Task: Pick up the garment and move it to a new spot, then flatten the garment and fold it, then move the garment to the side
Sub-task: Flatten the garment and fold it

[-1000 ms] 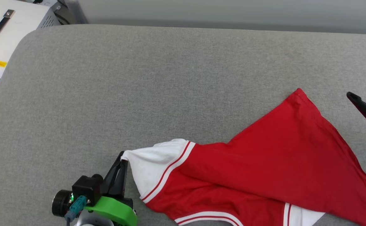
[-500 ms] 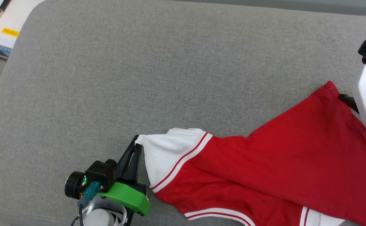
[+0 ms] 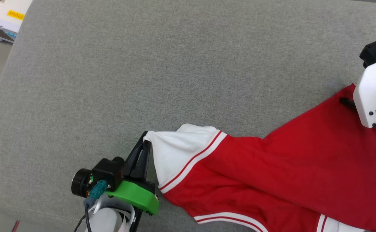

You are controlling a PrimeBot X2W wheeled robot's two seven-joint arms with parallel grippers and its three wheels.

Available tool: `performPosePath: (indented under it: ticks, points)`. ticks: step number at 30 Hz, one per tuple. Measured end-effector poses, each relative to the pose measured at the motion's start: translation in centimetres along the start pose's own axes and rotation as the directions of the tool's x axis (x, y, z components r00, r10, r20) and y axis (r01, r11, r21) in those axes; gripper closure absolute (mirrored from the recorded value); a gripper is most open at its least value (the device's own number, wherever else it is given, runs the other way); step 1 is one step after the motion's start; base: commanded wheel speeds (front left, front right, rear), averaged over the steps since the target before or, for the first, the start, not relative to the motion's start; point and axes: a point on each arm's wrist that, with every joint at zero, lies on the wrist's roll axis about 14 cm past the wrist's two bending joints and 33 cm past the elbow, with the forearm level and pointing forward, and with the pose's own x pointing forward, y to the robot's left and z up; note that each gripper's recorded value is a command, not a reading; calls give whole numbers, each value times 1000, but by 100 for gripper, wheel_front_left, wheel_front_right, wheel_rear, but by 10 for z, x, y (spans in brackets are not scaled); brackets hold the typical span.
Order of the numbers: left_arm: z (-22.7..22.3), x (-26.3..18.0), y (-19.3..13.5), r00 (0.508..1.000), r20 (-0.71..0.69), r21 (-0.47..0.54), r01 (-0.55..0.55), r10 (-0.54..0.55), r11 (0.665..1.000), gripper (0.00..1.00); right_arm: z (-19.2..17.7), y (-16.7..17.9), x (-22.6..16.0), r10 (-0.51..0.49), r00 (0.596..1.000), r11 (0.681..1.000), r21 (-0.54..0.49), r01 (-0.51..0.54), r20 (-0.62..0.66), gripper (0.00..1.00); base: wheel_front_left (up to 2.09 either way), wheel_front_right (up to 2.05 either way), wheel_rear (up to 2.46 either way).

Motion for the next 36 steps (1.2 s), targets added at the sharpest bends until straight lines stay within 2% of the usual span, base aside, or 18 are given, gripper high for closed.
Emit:
performPosePath:
  ticks: [3,6,10,16,20,24,30,36]
  points:
    - [3,0,-1,1000,9,3,5,-5,1000,100,5,2,-4,7,999,1000,5,-7,50,100,0,0,0]
    - [8,0,-4,1000,24,4,13,-13,1000,100,21,9,-14,25,987,999,17,-29,160,100,0,0,0]
    - [18,-1,-4,998,54,10,15,-16,1000,100,47,16,-38,42,947,998,21,-52,319,100,0,0,0]
    - [38,-5,-8,993,109,45,44,-48,998,100,71,5,-89,8,869,1000,12,-16,494,100,0,0,0]
    - [62,-4,-9,982,175,79,61,-74,995,100,87,1,-129,-9,784,1000,5,7,621,100,0,0,0]
    - [104,5,-13,952,282,135,85,-120,987,100,97,-5,-169,-31,684,999,17,27,729,100,0,0,0]
    - [184,22,-30,870,437,251,126,-228,960,100,102,-16,-223,-78,544,996,47,71,836,100,0,0,0]
    - [266,26,-58,759,558,351,153,-337,924,100,108,-26,-280,-122,405,989,78,121,906,100,0,0,0]
